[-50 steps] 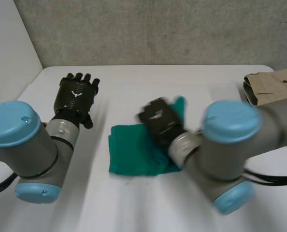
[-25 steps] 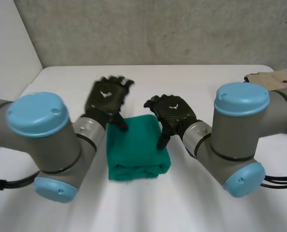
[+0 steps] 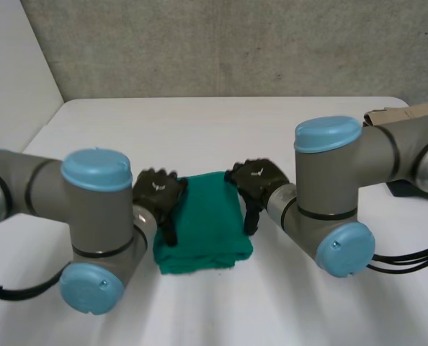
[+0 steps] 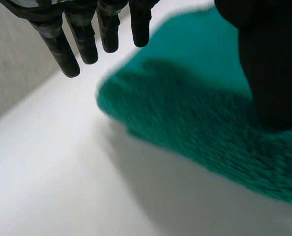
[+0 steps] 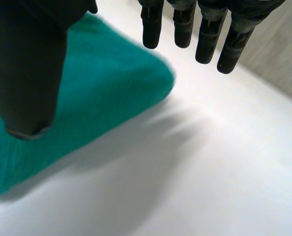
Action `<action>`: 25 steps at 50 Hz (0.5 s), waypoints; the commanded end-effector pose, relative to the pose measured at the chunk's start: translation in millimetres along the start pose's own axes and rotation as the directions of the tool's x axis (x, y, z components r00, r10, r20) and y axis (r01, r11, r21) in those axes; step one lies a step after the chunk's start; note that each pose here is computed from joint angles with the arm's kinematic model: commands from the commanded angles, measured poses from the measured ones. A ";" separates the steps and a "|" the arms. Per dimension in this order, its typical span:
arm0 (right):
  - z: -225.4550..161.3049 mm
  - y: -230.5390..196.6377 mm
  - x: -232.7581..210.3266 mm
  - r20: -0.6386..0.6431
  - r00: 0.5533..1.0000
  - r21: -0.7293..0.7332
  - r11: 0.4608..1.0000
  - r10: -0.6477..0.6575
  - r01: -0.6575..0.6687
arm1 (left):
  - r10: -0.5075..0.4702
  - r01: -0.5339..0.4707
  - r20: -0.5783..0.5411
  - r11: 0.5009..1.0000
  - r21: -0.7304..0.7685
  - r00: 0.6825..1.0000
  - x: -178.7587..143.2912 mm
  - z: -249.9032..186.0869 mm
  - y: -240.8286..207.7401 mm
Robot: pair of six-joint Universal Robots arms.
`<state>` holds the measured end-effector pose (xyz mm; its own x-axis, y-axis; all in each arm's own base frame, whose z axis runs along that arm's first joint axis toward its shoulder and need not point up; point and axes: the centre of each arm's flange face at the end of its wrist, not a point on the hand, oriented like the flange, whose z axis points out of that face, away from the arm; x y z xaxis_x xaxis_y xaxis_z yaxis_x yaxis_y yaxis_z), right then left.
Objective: Fold the laundry.
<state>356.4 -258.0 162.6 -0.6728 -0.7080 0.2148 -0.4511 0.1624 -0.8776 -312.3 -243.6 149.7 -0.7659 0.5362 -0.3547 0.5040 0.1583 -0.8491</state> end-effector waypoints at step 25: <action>-29.1 48.3 -80.0 0.064 0.986 0.177 0.974 -0.153 0.139 | -0.139 0.248 -0.343 0.922 0.296 0.929 -50.5 -52.5 -120.2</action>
<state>363.9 -167.9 130.4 -0.5758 -0.7646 0.2895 -0.4047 -0.0411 -0.9135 -312.9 -246.6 295.3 -0.6462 0.7585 -0.0842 0.1502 0.0182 -0.9885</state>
